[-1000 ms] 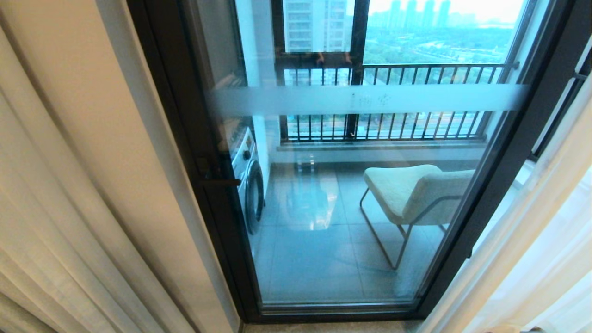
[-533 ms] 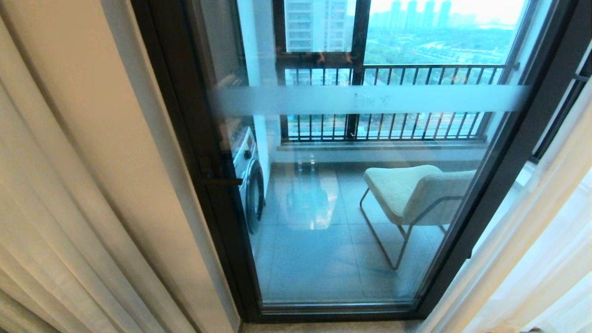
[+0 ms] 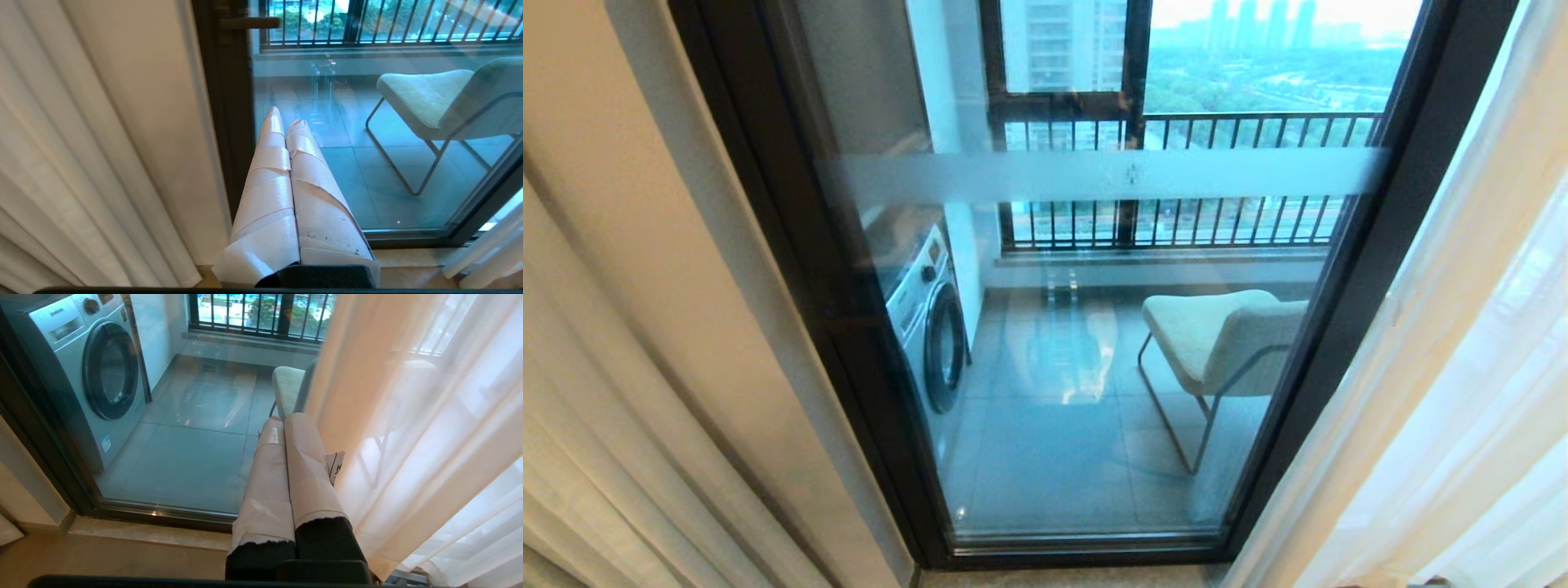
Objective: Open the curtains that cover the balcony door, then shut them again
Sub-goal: Pull the inner curtains open on both sides
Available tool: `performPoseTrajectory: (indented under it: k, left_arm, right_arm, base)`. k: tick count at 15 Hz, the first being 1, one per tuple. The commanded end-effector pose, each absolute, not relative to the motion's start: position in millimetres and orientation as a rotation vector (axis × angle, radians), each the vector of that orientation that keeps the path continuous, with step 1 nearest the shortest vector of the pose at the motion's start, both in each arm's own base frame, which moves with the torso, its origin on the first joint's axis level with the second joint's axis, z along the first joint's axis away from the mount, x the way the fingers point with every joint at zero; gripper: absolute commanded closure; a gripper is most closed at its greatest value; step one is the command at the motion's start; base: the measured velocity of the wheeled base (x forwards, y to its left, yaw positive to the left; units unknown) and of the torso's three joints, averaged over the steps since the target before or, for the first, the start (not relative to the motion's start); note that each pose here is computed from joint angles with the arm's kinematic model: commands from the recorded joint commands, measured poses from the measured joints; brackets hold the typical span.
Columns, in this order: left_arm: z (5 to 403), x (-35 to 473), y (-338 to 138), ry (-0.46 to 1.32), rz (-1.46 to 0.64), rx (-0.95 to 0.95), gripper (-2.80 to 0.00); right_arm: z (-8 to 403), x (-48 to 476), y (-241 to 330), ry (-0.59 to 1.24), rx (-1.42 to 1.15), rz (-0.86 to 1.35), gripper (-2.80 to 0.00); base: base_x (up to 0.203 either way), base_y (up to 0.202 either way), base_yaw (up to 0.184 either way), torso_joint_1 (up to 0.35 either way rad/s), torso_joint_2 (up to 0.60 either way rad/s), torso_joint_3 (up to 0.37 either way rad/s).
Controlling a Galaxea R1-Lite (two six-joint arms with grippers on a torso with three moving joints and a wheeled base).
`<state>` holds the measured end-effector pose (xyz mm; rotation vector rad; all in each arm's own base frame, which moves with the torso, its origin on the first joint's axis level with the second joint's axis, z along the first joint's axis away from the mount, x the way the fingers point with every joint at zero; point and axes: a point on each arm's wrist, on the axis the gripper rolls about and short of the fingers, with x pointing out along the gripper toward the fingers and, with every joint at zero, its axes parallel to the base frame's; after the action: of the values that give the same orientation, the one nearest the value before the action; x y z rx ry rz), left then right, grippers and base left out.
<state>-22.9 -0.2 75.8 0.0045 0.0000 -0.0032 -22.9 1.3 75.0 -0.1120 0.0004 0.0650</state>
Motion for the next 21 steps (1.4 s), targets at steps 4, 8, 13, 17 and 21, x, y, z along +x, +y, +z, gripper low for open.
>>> performPoseTrajectory:
  k: [4, 8, 13, 17, 21]
  left_arm:
    - [75.7, -22.9, -0.2, 0.0, -0.003, 0.005, 0.0]
    - [76.1, -23.0, -0.2, -0.001, -0.005, 0.003, 0.0]
    - [75.7, -22.9, -0.2, 0.0, -0.002, 0.004, 0.0]
    - [75.7, -22.9, -0.1, 0.0, -0.003, 0.003, 0.0]
    - [75.7, -22.9, -0.1, 0.0, -0.003, 0.005, 0.0]
  right_arm:
    - [75.0, -22.9, 1.3, 0.001, -0.115, 0.068, 0.0]
    - [75.0, -22.8, 1.2, 0.001, -0.118, 0.065, 0.0]
    - [75.0, -22.9, 1.2, 0.001, -0.112, 0.068, 0.0]
    - [74.9, -22.9, 1.2, 0.002, -0.112, 0.068, 0.0]
    - [74.9, -22.9, 1.2, 0.002, -0.112, 0.068, 0.0]
  base:
    - [0.0, -0.188, 0.007, 0.003, 0.0, 0.004]
    - [0.0, -0.188, 0.018, 0.003, 0.0, 0.001]
    - [0.0, -0.188, 0.001, -0.002, 0.0, 0.001]
    - [0.0, -0.189, 0.002, 0.003, 0.0, 0.001]
    - [0.0, -0.19, 0.002, 0.006, 0.0, 0.002]
